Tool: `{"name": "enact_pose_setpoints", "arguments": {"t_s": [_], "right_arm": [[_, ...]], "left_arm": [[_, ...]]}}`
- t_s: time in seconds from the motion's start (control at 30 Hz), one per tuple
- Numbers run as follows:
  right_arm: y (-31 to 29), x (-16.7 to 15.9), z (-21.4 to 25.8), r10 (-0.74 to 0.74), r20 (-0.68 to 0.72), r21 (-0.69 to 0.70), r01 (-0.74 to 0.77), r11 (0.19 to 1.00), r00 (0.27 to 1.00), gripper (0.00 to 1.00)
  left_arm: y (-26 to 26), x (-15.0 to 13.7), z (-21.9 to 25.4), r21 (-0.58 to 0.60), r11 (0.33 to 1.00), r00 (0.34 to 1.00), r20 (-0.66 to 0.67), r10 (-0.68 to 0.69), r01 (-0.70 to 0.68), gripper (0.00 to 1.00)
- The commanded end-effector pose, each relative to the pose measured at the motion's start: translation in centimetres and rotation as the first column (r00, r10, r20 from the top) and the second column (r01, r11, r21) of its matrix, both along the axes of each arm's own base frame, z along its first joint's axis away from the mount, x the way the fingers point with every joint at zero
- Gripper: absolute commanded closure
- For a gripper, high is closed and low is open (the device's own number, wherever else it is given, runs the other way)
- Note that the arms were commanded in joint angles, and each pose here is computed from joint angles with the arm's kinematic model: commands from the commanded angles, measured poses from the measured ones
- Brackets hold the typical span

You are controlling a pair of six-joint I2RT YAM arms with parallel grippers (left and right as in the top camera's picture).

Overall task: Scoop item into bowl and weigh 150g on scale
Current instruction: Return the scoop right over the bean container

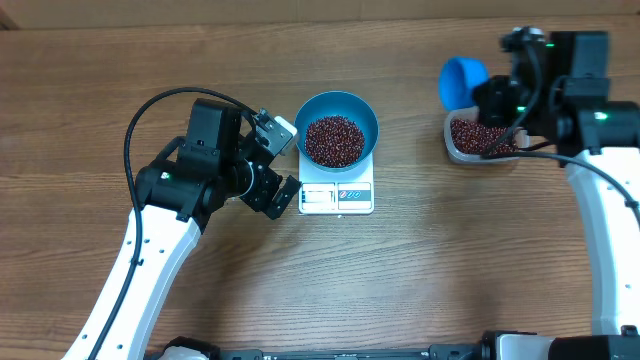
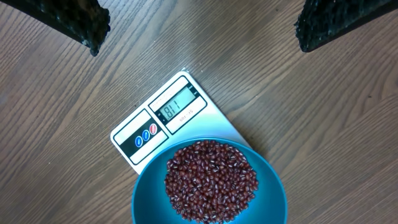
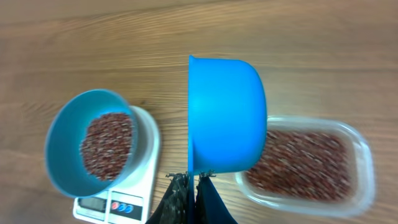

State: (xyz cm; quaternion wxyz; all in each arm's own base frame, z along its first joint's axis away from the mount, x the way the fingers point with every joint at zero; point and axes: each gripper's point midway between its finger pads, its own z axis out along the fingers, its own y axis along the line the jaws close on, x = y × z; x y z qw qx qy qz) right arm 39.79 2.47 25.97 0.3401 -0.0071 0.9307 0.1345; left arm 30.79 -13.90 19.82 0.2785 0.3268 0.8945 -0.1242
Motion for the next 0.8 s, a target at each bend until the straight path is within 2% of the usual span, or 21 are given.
{"name": "enact_pose_setpoints", "arguments": {"t_s": [0.0, 0.17, 0.77], "right_arm": [[-3.1, 0.2, 0.2, -0.069, 0.002, -0.032, 0.069, 0.997, 0.998, 0.96], [-7.1, 0.1, -2.2, -0.200, -0.049, -0.149, 0.191, 0.970, 0.979, 0.96], [-9.3, 0.2, -11.0, -0.279, -0.285, -0.301, 0.191, 0.934, 0.917, 0.96]], "left_arm": [[-0.3, -0.1, -0.3, -0.016, 1.000, 1.000, -0.020, 0.004, -0.004, 0.00], [-0.3, -0.1, -0.3, -0.016, 1.000, 1.000, -0.020, 0.004, -0.004, 0.00], [-0.3, -0.1, -0.3, -0.016, 1.000, 1.000, -0.020, 0.004, -0.004, 0.00]]}}
